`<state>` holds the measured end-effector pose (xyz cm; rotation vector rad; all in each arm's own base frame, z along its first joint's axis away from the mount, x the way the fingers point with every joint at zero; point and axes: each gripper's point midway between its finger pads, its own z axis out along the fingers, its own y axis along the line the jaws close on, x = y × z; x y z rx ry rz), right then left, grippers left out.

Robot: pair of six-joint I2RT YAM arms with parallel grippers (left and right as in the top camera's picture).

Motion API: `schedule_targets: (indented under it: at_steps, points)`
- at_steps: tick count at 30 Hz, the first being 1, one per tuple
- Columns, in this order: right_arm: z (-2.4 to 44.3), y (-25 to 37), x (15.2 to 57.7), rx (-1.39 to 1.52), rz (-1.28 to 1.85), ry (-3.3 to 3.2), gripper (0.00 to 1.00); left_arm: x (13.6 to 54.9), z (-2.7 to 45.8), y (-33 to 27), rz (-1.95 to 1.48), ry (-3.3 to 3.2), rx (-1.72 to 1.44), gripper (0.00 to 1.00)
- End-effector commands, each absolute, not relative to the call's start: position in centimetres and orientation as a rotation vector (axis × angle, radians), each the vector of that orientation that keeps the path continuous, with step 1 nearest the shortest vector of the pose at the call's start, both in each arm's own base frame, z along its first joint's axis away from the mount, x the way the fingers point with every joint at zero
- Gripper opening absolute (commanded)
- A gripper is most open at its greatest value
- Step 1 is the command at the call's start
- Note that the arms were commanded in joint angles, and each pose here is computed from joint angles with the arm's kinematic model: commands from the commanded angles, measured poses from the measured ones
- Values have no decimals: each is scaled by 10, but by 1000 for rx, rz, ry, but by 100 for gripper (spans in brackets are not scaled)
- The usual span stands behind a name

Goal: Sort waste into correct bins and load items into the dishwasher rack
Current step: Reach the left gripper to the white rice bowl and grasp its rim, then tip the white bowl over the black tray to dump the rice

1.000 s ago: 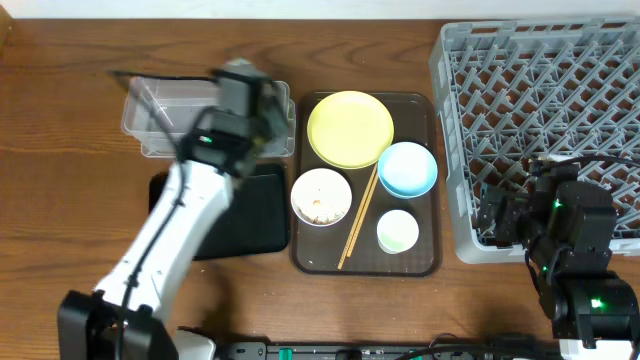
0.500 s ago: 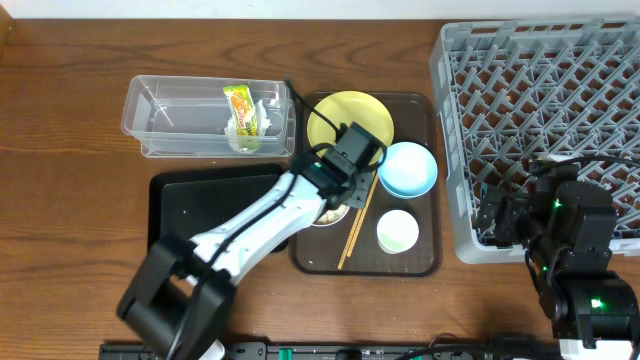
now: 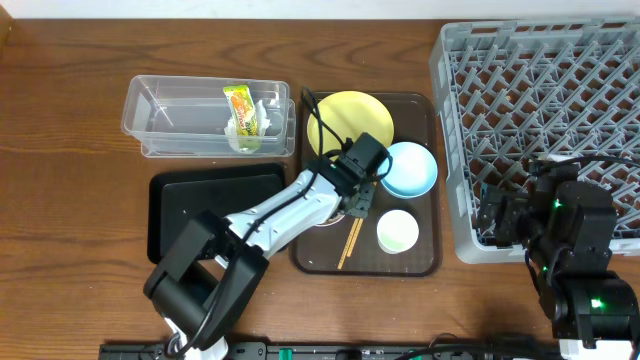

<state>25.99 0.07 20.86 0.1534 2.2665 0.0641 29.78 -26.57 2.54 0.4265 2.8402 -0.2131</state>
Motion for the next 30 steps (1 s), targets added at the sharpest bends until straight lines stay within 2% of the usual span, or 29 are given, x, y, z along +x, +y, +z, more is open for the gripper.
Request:
schedule_targets:
  at_steps: [1,3,6,11,17,24,30]
  points:
    - [218,8,261,115,80,2249,99,289,20,-273,-221,2856,461,23]
    - [218,8,261,115,80,2249,99,288,20,-274,-222,2854,468,19]
    - [217,8,261,115,80,2249,99,288,20,-273,-218,2857,469,6]
    - [218,8,261,115,80,2249,99,286,30,-270,-213,2850,466,6]
    - [218,8,261,116,79,2249,99,289,82,-259,-266,2763,467,6]
    - [218,8,261,115,80,2249,99,306,141,-197,-339,2717,226,6]
    - [218,8,261,116,79,2249,99,301,157,-165,-786,2771,168,6]
